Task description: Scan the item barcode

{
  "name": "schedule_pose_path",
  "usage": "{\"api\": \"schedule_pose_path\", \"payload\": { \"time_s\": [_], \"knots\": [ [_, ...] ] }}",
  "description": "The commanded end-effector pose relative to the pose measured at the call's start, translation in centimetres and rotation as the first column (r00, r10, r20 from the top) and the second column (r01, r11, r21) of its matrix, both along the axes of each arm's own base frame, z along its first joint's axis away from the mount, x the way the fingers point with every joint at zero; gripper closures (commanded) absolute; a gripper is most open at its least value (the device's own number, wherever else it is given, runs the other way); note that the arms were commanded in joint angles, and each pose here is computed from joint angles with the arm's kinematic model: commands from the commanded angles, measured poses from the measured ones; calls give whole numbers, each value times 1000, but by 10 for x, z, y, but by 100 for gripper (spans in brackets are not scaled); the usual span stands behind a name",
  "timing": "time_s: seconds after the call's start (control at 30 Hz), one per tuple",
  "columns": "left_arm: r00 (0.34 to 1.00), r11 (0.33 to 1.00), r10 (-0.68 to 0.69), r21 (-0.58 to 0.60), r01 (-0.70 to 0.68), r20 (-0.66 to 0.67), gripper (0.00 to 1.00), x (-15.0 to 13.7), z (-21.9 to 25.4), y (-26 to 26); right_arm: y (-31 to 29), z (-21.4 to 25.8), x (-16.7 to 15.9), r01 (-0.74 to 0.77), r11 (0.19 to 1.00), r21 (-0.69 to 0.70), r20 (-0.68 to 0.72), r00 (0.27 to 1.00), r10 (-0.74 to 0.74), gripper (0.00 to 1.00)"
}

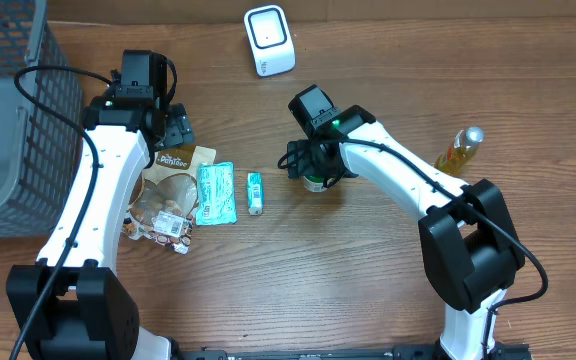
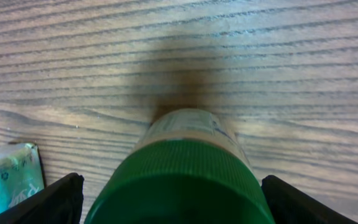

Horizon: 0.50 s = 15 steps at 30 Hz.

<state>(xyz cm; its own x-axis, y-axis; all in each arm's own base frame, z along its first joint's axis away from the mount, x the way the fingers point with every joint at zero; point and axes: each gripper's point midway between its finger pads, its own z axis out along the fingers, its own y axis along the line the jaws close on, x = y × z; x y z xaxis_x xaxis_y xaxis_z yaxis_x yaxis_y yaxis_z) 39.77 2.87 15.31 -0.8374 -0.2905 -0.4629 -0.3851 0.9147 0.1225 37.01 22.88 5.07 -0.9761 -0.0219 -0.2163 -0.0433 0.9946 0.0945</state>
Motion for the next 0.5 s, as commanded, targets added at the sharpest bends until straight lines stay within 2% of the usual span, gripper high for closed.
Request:
{"api": "schedule_pose_path", "payload": {
  "time_s": [0.0, 0.3, 0.47],
  "knots": [
    [1000, 1000, -3, 13, 3, -4, 0, 2, -2, -1, -1, -9, -4, -11, 1000, -10, 2, 1000, 11, 12],
    [1000, 1000, -3, 13, 3, -5, 0, 2, -2, -1, -1, -21, 9, 3, 1000, -1, 44, 999, -3, 13],
    [1000, 1000, -3, 13, 3, -5, 0, 2, -2, -1, -2, -34, 8, 3, 1000, -15, 21, 1000, -2, 14]
  ]
}}
